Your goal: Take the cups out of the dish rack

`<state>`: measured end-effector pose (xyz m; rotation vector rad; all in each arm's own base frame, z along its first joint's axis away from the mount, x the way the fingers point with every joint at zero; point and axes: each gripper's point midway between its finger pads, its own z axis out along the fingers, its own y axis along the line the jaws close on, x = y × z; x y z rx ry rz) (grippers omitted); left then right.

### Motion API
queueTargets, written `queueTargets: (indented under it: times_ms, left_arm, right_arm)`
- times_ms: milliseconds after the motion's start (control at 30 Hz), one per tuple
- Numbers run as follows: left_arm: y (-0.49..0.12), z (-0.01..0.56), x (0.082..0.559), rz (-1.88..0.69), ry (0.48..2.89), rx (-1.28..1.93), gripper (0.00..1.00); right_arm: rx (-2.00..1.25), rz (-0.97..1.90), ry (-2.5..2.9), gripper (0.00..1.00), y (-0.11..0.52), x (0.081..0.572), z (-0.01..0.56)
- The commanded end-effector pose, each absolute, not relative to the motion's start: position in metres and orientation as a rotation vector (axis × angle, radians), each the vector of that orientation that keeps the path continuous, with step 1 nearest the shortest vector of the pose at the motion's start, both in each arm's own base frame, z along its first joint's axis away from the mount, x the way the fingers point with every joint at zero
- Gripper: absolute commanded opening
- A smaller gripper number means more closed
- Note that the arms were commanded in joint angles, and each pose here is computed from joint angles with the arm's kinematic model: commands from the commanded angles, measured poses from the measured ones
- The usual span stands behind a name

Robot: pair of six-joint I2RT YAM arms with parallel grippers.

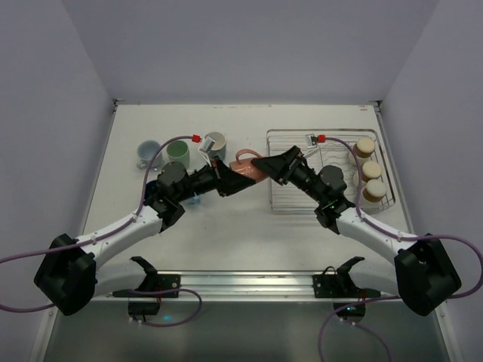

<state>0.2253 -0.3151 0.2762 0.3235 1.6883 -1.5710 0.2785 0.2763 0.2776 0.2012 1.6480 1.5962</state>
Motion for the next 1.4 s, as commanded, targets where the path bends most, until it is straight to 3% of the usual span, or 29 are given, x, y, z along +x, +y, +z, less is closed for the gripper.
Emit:
queueTargets:
  times_ms: [0,33,100,300,433,600,800,1367]
  left_arm:
    - [-0.307,0.320,0.222,-1.508,1.524,0.373,0.00]
    - [-0.303,0.318,0.224,-1.480,1.540,0.355,0.00]
    - [-0.292,0.334,0.220,-1.415,1.490,0.370,0.00]
    - [-0.268,0.339,0.231,-1.170,1.635,0.357,0.00]
    - [-0.253,0.280,0.249,-0.912,1.964,0.363,0.00]
    - [-0.249,0.229,0.275,-0.657,2.192,0.469,0.00]
    - [-0.246,0.188,0.300,-0.451,2.355,0.550,0.00]
    - [-0.241,0.104,0.317,-0.176,2.594,0.668,0.00]
  right_arm:
    - [0.075,1.604,1.551,0.94,0.279,0.266,0.297]
    - [0.065,1.590,1.551,0.98,0.278,0.266,0.298]
    - [0.063,1.546,1.584,0.99,0.275,0.270,0.289]
    - [0.069,1.466,1.651,0.99,0.257,0.277,0.263]
    - [0.079,1.364,1.708,0.99,0.241,0.278,0.248]
    - [0.083,1.075,1.829,0.99,0.210,0.277,0.232]
    - [0.082,0.854,1.794,0.99,0.171,0.265,0.256]
    - [0.065,0.761,1.822,0.99,0.156,0.256,0.244]
